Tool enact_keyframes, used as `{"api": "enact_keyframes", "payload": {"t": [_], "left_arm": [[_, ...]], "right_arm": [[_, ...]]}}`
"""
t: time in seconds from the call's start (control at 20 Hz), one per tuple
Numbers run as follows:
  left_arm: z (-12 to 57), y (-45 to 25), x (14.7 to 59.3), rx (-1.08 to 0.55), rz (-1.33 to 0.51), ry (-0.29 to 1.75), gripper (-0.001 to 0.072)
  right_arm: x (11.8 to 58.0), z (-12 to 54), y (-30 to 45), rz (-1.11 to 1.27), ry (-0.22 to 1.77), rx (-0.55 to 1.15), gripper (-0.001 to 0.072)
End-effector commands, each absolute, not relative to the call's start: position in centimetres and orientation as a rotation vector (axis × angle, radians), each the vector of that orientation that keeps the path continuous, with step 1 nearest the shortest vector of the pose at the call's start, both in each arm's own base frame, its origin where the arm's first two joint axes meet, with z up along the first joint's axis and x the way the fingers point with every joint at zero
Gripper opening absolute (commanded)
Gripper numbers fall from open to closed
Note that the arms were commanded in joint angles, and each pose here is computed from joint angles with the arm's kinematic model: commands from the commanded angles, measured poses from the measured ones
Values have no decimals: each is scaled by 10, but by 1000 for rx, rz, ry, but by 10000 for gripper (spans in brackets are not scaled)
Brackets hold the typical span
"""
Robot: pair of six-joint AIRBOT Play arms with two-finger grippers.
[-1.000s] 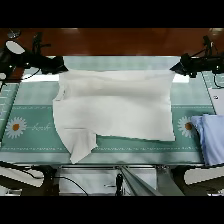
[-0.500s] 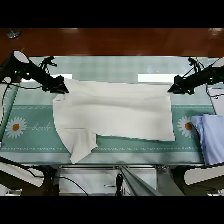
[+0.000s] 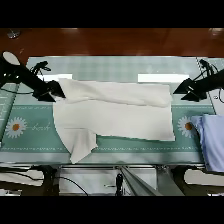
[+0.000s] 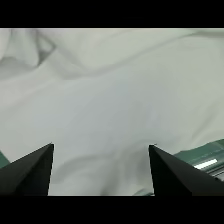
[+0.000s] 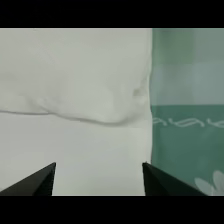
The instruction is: Fold the shirts.
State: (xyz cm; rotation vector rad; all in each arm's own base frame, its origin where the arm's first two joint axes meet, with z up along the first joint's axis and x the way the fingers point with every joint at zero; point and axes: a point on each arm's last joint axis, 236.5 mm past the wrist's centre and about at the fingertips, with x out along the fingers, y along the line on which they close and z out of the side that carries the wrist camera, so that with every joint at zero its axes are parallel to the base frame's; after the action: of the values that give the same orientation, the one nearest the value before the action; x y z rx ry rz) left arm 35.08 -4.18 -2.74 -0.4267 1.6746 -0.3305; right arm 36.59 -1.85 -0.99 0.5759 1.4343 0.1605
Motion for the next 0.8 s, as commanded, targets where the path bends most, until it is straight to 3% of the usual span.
{"api": "enact_keyframes", "payload": {"t": [0.0,0.25,0.4,0.75], "left_arm": [[-41,-20,301,-465,-221,1649,701],[-60,-10,250,-698,-74,1395,701],[-77,-8,220,-797,-38,1417,701],[-97,-39,210,-888,-129,1457,701]], "right_arm": [[335,-2,-2,146,1268,615,624],[282,-10,50,220,1145,739,624],[266,-14,65,252,1138,784,624],[266,-12,72,266,1129,827,623]]}}
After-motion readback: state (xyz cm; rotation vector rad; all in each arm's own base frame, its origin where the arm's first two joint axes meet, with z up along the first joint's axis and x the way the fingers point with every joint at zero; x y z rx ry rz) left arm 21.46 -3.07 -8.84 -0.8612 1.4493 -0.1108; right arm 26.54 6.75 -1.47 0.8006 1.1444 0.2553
